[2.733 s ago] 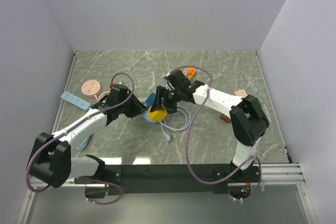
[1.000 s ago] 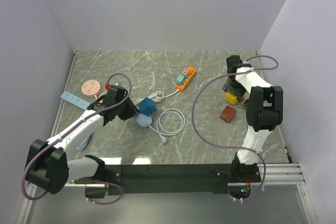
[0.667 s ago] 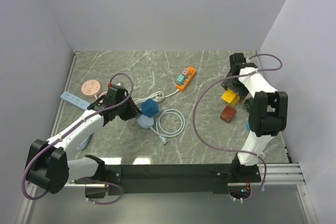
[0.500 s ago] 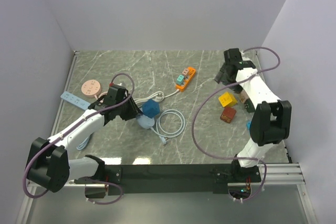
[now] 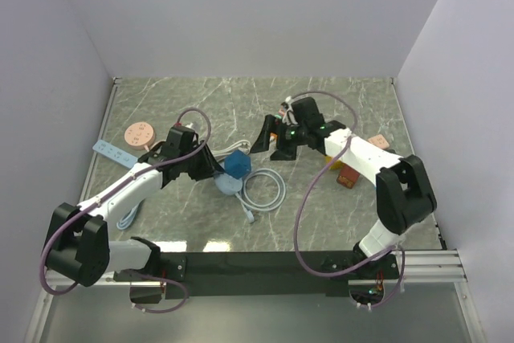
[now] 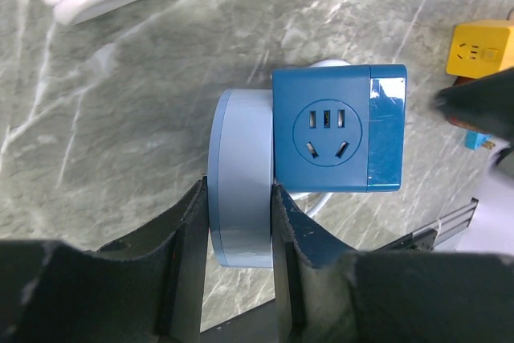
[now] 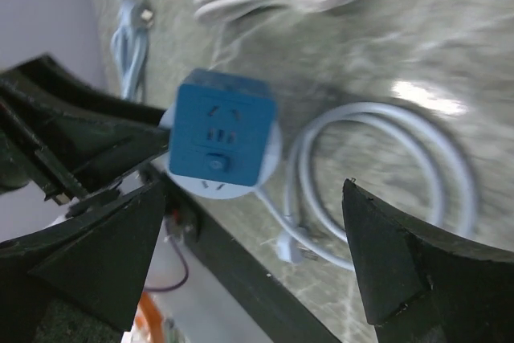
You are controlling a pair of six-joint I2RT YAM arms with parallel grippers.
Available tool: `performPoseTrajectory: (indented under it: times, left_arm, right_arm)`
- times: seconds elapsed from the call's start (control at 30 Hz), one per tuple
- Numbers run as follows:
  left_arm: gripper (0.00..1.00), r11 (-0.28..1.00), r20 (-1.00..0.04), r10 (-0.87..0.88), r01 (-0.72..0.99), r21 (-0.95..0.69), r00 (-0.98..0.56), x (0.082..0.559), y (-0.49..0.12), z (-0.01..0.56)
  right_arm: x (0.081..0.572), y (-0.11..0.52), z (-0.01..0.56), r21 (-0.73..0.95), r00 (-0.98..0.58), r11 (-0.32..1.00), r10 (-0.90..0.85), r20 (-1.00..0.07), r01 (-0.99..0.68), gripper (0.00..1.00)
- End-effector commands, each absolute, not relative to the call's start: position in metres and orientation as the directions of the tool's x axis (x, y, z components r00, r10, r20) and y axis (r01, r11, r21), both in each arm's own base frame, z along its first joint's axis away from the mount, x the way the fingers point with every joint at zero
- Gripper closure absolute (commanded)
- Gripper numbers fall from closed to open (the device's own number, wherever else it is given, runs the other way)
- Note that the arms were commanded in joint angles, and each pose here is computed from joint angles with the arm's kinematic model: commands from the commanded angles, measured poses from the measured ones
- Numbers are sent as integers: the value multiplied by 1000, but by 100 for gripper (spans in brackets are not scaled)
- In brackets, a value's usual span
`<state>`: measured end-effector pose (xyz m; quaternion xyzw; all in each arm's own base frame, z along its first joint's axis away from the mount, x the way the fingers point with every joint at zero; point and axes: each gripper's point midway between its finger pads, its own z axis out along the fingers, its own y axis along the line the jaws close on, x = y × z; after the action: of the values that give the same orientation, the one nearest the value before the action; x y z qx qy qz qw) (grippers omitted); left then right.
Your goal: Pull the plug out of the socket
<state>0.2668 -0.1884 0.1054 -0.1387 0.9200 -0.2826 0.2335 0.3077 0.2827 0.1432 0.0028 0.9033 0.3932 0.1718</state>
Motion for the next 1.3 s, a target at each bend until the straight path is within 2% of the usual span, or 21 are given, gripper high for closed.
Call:
performPoseTrajectory:
  times: [0.0,0.53,0.63,0.67,0.77,0.93,1.03,1.27]
  left_arm:
    - [99,746,-422,-365,11,-666,-830,285,-211,147]
    - [99,712,-416,-380,26,-702,-826,283,-221,156]
    - [99,712,-417,-380,27,-702,-825,282,-223,157]
    - [99,711,-418,-381,27,-702,-825,281,-223,157]
    - [99,711,-419,-387,23,-703,-822,280,-222,157]
    - [99,703,-420,-393,28,-711,-818,278,-223,159]
    - [99,710,-419,-390,22,-704,-820,276,-221,156]
    - [99,746,-420,-379,-5,-665,-825,266,-210,141]
  right_arm:
    - [299,324,174,814,-938,525,77,-337,-249,3]
    - [288,363,129,739,-975,652,-6,-220,-171,1]
    - [287,369,128,741,-978,650,-10,-209,-165,11]
    - [287,371,128,744,-979,648,-11,-203,-161,20]
    - [282,374,123,739,-983,657,-25,-180,-152,37]
    - [276,377,112,743,-990,657,-41,-139,-131,56]
    - [273,375,111,747,-989,649,-70,-130,-144,100]
    - [311,339,136,760,-985,628,-69,-158,-166,100]
